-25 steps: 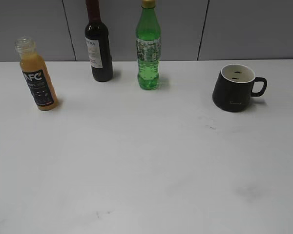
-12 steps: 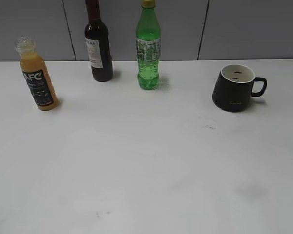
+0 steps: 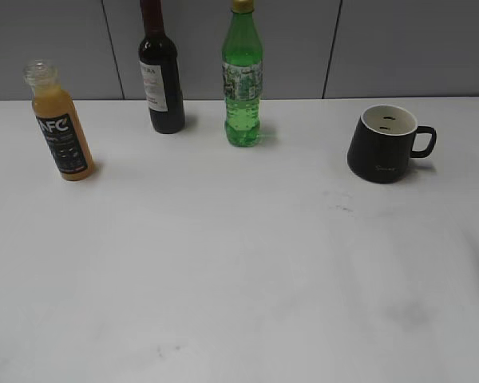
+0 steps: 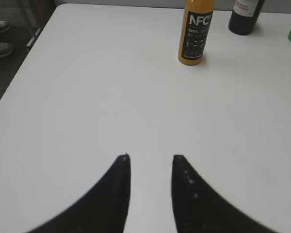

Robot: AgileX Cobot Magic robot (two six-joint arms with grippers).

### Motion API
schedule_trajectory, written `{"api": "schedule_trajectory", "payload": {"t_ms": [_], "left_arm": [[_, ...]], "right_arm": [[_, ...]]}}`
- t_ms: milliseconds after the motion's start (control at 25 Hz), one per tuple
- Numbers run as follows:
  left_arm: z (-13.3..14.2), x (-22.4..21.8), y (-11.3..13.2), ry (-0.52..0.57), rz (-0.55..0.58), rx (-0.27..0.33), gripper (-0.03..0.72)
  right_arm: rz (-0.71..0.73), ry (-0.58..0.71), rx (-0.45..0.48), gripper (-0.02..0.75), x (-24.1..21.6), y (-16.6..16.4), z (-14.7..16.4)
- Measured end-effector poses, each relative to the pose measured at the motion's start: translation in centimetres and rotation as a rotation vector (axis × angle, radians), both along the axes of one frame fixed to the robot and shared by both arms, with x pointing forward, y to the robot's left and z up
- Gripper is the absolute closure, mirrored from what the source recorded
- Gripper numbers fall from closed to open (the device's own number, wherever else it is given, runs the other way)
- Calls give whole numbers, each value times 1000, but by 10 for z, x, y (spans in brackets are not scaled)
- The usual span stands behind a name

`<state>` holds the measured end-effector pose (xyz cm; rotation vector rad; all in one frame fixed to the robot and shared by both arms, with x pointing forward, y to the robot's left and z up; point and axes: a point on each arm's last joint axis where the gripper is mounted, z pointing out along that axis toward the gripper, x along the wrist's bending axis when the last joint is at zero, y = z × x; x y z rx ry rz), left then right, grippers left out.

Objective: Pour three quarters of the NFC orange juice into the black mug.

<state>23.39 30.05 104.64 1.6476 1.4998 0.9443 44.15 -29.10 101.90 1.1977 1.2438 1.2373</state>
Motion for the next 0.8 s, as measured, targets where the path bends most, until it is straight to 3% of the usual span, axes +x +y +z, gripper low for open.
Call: {"api": "schedule_trajectory", "payload": {"t_ms": [280,600,800], "left_arm": [[0,0,0,0,0,0,454],[0,0,0,0,0,0,454],[0,0,0,0,0,0,454]], "right_arm": [[-59,-65,35,87,37,-4,-43],[-102,178,27,87,50,-7,-112],[-157,205,37,92,61,-12,-123]]}}
